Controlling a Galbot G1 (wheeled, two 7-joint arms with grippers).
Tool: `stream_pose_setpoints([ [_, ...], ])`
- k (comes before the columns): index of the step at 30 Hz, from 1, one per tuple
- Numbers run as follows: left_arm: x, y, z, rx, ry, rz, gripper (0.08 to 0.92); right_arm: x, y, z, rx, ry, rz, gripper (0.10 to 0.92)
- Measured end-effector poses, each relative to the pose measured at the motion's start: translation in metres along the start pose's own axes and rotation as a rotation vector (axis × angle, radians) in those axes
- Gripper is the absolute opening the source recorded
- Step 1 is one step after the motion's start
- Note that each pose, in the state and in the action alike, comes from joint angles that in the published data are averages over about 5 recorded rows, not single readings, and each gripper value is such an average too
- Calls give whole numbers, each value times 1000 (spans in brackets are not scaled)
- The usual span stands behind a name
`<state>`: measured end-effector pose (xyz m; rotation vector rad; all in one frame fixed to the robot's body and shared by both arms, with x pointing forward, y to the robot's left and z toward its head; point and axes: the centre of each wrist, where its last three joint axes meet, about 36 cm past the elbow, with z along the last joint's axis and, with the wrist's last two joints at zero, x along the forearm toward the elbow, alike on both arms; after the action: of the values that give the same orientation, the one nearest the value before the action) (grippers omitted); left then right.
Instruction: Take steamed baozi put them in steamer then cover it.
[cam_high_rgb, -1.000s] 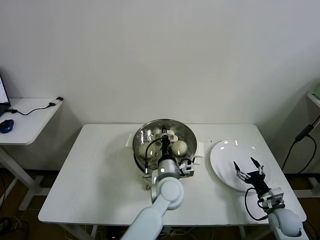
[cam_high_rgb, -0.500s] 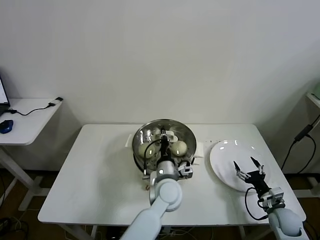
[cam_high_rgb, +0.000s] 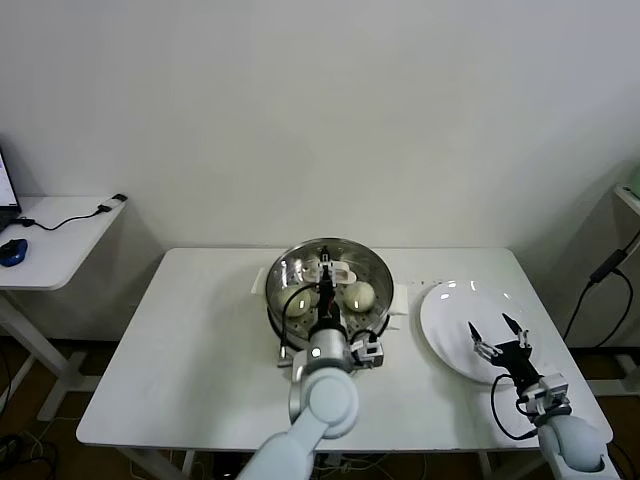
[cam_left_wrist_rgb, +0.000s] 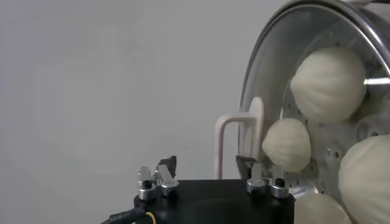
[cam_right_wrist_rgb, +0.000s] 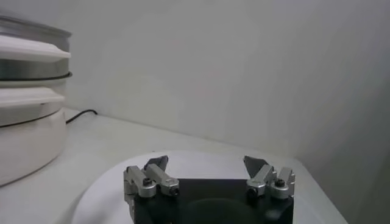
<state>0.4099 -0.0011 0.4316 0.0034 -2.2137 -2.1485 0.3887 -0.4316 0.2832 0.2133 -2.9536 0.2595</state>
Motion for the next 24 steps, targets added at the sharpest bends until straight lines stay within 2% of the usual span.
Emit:
stream_pose_setpoints([
  [6,16,11,13,38,-13,-18,803,0,-1,-3,1,8,5,823],
  [15,44,25,57,156,-16,-28,823,3,1,-13,-2,23,2,823],
  [20,58,27,95,272,23,-8,823,4,6,-19,-16,13,1,823],
  [24,64,27,129,405,90,30,823,6,12,-24,-26,3,-2,823],
])
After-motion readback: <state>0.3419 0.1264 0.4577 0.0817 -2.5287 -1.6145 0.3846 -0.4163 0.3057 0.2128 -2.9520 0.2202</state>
